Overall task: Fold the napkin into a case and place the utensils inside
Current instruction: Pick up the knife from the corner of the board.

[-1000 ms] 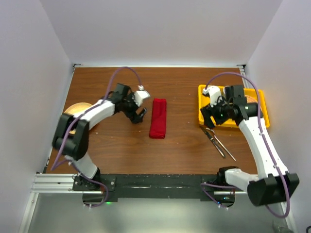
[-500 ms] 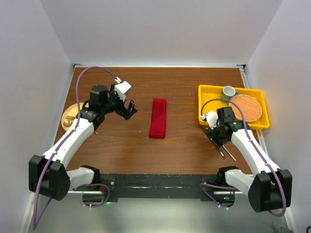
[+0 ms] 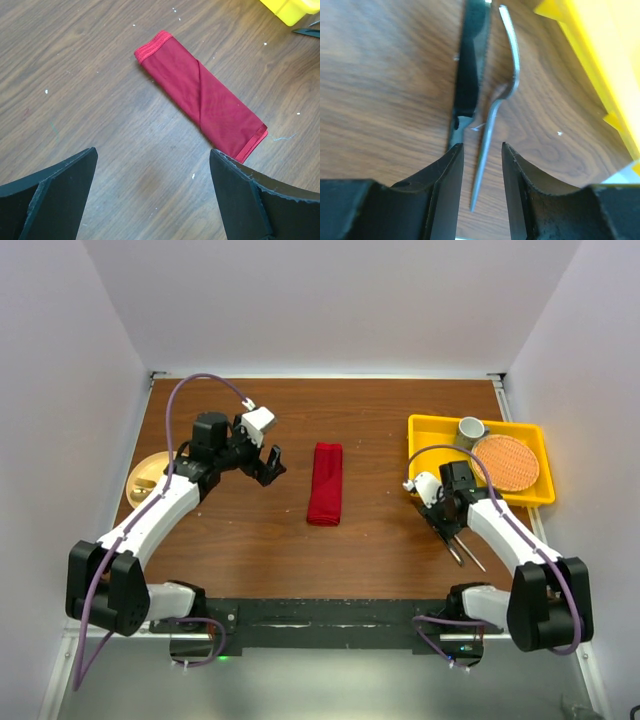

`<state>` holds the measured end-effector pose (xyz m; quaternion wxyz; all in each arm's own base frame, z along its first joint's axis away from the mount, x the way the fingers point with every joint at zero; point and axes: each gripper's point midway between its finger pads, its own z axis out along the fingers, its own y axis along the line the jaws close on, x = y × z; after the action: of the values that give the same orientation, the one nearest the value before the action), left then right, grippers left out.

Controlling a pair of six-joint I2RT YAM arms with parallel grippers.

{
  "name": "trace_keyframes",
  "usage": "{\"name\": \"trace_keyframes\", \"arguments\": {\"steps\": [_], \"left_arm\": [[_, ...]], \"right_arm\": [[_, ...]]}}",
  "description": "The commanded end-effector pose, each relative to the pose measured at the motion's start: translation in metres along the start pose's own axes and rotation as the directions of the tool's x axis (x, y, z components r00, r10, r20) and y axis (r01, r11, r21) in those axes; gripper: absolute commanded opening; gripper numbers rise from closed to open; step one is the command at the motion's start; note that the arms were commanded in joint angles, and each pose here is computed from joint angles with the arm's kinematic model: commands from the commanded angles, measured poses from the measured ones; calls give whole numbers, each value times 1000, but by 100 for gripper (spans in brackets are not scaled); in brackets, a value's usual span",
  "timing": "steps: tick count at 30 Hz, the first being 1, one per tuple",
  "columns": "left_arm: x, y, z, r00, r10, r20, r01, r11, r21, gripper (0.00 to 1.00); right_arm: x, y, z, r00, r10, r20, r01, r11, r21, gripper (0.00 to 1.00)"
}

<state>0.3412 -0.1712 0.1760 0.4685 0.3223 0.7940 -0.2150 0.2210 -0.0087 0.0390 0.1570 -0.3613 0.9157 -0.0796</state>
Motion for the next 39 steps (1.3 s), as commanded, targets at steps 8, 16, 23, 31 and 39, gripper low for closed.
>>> {"name": "trace_keyframes", "arguments": {"steps": [8,16,23,31,39], "left_arm": [[-20,1,0,997,34,65,-35,999,8,100],[-17,2,-2,998,45,42,-45,999,6,100],[-17,7,-5,997,69,37,-68,998,-15,100],[-14,11,-9,997,76,32,-75,997,-30,100],[-14,6,-10,999,3,43,-3,1000,-16,100]], "right_arm": [[-5,18,-3,1000,-10,23,12,993,-115,40],[-13,18,14,1000,3,20,0,990,-142,40],[-7,37,29,999,-30,15,33,973,-226,36],[-10,48,32,996,-88,29,93,945,-314,0],[-57,34,0,983,-54,174,103,954,-282,0]]}}
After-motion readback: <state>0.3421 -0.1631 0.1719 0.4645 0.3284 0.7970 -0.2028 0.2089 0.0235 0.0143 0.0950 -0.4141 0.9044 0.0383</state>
